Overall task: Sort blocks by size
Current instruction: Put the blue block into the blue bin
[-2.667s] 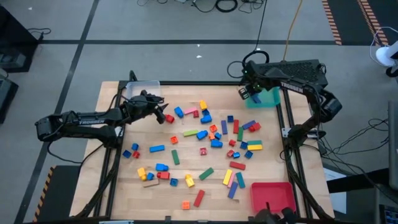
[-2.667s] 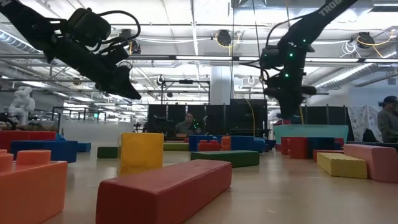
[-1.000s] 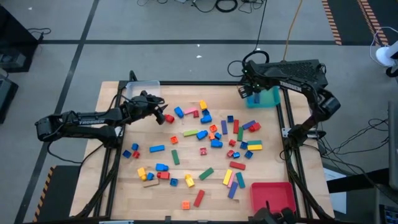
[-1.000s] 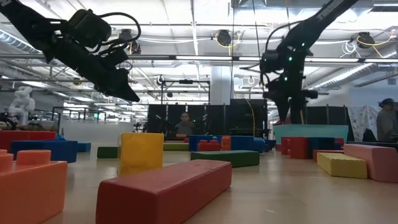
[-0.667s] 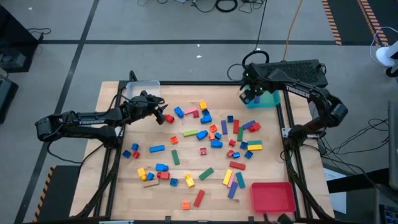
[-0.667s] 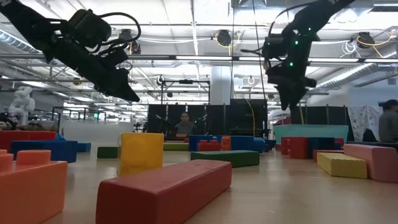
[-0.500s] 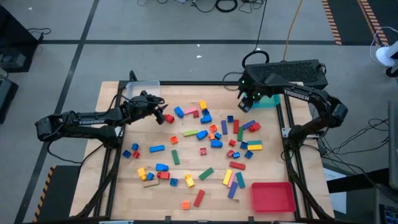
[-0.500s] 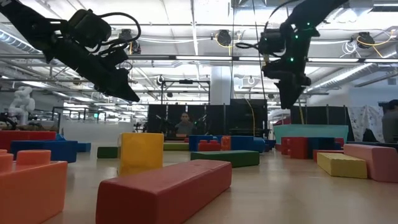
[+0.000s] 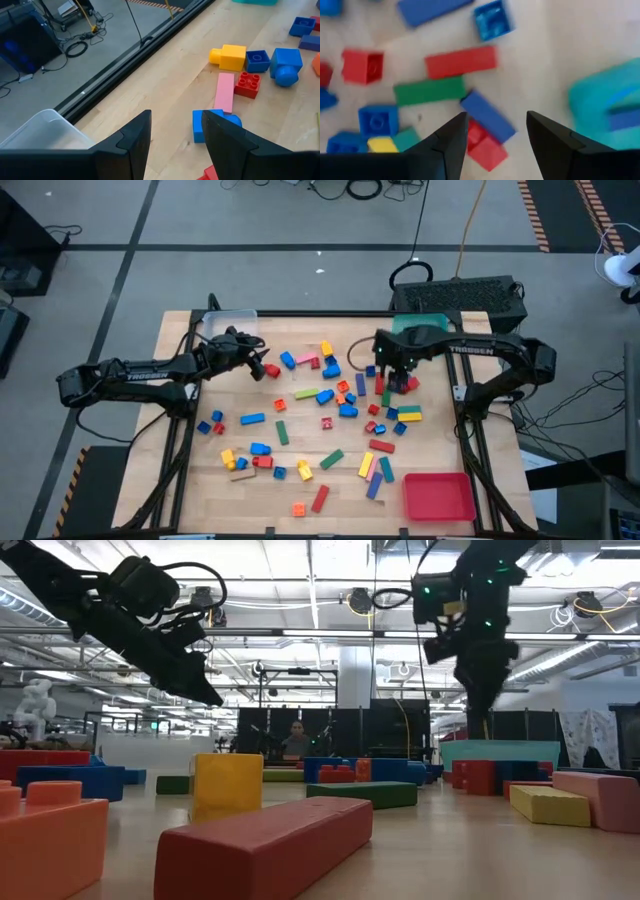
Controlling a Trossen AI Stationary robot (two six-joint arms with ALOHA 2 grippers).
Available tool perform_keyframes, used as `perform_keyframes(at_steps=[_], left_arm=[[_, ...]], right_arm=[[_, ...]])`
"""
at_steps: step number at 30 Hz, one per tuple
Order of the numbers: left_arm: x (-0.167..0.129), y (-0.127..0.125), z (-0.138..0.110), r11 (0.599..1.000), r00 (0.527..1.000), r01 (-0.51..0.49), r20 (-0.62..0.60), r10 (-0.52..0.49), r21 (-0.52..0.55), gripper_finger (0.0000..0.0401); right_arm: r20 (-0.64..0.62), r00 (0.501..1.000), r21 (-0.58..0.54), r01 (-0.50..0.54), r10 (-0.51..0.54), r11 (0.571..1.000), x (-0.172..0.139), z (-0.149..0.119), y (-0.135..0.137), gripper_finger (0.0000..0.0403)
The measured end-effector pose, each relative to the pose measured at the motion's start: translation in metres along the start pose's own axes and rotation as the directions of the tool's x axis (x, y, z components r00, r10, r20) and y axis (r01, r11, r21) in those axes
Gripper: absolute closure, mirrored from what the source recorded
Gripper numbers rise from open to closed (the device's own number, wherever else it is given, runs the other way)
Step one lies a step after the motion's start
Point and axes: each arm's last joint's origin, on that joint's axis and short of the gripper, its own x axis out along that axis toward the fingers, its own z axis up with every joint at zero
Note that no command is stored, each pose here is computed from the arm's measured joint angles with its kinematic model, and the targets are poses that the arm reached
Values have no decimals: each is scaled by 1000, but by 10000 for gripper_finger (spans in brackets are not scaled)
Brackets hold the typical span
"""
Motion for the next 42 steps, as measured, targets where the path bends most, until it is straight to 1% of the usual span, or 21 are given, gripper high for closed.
perform_keyframes(at_steps=[3,5,8,11,16,19,23,32,36,42], left_arm=[[0,0,0,1000,1000,0,-2,0,0,224],[0,0,0,1000,1000,0,-2,0,0,224],[0,0,0,1000,1000,0,0,0,0,224],[0,0,1,1000,1000,0,10,0,-3,224],[0,0,2,1000,1000,-1,19,1,-6,224],[0,0,2,1000,1000,-1,21,1,-6,224],[0,0,3,1000,1000,-1,28,1,-8,224],[0,0,3,1000,1000,-1,27,1,-8,224],[0,0,2,1000,1000,0,26,0,-7,224],[0,-1,3,1000,1000,3,27,-2,-5,224]], right_arm=[[-9,1000,-47,-9,8,999,18,-8,9,215],[-2,1000,-48,-6,5,999,27,-11,12,215],[10,1000,-42,-5,6,999,35,-14,12,215],[28,1000,-73,-4,6,997,42,-16,13,215],[10,1000,-122,7,-5,993,57,-25,14,215],[30,999,-115,47,-44,992,62,-27,13,215],[44,998,-100,52,-48,994,68,-28,12,215],[-9,999,-105,45,-46,993,79,-28,13,216],[-17,999,-106,39,-41,994,82,-28,13,236],[-16,1000,-106,22,-24,994,82,-28,14,307]])
